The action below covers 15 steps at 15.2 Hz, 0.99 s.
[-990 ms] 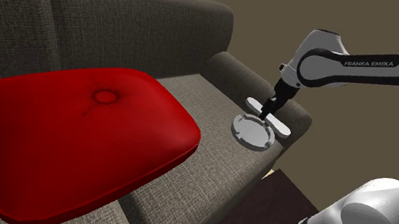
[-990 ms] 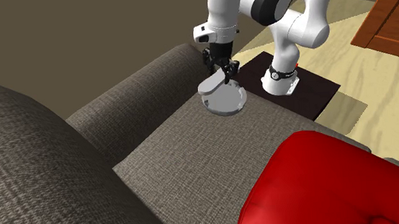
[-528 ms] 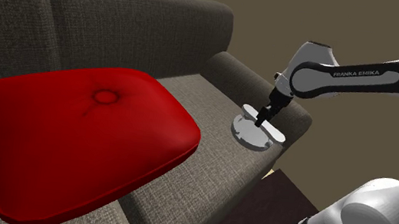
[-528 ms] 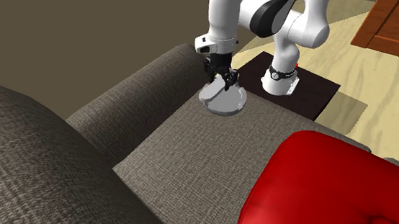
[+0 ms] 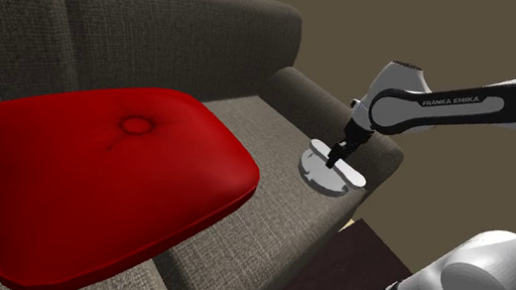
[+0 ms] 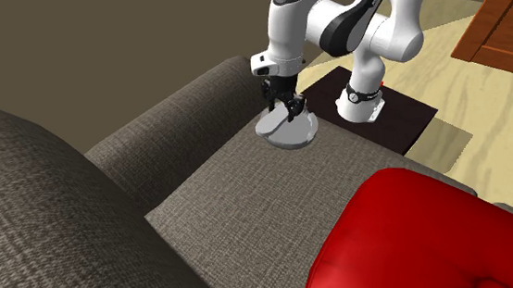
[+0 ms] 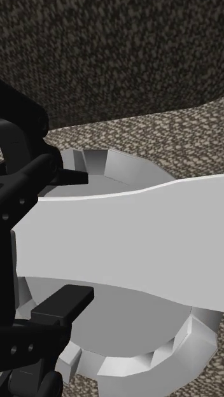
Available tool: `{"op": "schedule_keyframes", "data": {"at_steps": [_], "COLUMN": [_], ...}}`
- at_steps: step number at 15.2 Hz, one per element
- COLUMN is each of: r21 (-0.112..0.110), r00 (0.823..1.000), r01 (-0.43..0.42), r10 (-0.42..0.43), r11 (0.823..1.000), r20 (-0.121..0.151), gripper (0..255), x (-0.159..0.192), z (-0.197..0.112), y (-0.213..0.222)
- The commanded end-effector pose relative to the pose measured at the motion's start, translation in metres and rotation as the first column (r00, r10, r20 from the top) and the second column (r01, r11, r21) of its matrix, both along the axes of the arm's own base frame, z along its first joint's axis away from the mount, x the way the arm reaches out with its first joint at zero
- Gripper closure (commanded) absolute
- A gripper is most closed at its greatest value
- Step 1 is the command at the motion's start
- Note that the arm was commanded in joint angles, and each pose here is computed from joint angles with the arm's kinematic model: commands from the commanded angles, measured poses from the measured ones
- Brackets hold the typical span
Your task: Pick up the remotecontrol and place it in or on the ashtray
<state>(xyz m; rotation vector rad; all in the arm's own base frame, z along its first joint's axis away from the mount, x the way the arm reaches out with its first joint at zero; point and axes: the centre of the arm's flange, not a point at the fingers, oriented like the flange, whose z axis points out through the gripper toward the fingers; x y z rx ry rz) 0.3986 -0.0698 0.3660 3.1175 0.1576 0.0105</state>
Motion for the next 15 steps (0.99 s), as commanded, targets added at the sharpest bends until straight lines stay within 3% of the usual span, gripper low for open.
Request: {"op": "schedule_keyframes", "data": {"at_steps": [1,3,4,9,13,15], "r21": [0.001,0.001,0.001,0.001,0.001,0.001], "r00": [1.0,1.0,1.0,1.0,1.0,1.0], "r01": [0.001,0.001,0.001,0.002,0.002,0.001], "r10": [-0.001,-0.001,-0.001,-0.001,-0.001,-0.001], "r11": [1.0,1.0,1.0,1.0,1.0,1.0], "r20": [-0.007,-0.007,-0.006,-0.007,-0.007,-0.007], "gripper": [255,255,0,0,0,0], "x": [-0.001,-0.001,-0.001,-0.001,-0.001,-0.001], "z": [-0.003,-0.003,-0.002,-0.003,0.047,0.047], "y": [-0.001,-0.001,-0.001,-0.001,0.0,0.0]}}
